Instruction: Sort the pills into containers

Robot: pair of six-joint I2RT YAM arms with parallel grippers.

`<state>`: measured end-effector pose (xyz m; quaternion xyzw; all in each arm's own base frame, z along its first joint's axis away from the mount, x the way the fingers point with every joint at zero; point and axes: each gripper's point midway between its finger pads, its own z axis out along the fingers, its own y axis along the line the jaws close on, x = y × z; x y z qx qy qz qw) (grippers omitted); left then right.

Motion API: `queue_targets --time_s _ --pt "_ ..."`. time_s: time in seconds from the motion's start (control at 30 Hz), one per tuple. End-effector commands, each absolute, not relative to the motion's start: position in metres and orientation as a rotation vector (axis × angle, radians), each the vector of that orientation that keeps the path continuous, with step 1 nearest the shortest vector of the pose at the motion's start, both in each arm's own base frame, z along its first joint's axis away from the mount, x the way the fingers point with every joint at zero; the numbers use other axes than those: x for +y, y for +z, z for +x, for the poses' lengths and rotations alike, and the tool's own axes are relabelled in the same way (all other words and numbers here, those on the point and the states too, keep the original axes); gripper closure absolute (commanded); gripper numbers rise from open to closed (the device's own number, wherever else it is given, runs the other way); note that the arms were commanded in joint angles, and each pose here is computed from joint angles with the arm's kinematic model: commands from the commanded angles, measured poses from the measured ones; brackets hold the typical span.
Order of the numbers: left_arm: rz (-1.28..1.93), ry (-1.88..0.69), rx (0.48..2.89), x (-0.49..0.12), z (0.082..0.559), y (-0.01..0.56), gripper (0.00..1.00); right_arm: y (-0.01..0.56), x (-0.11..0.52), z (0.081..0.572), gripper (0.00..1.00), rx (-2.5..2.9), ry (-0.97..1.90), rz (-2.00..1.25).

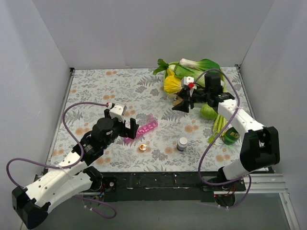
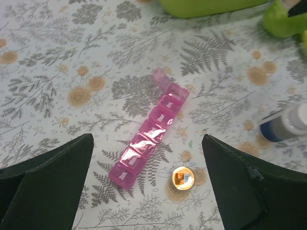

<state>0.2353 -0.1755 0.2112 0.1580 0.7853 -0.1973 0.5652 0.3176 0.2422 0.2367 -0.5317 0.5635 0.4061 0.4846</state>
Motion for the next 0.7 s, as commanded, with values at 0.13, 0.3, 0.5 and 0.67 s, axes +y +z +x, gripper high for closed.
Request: queue_targets --time_s 0.13,0.3,0.5,0.67 --pt "0.408 -0.308 1.927 -0.166 0.257 0.179 0.02 0.167 0.264 0.322 0.94 1.277 0.780 -1.731" --pt "0.976 -0.360 1.811 -0.196 0.233 0.139 0.02 0.157 0.273 0.323 0.94 1.284 0.857 -1.761" --pt "1.146 -0.264 1.829 -0.190 0.258 0.106 0.06 0.152 0.275 0.313 0.94 1.273 0.897 -1.741" --pt "1.202 -0.277 1.898 -0.194 0.275 0.083 0.10 0.146 0.270 0.300 0.94 1.273 0.918 -1.740"
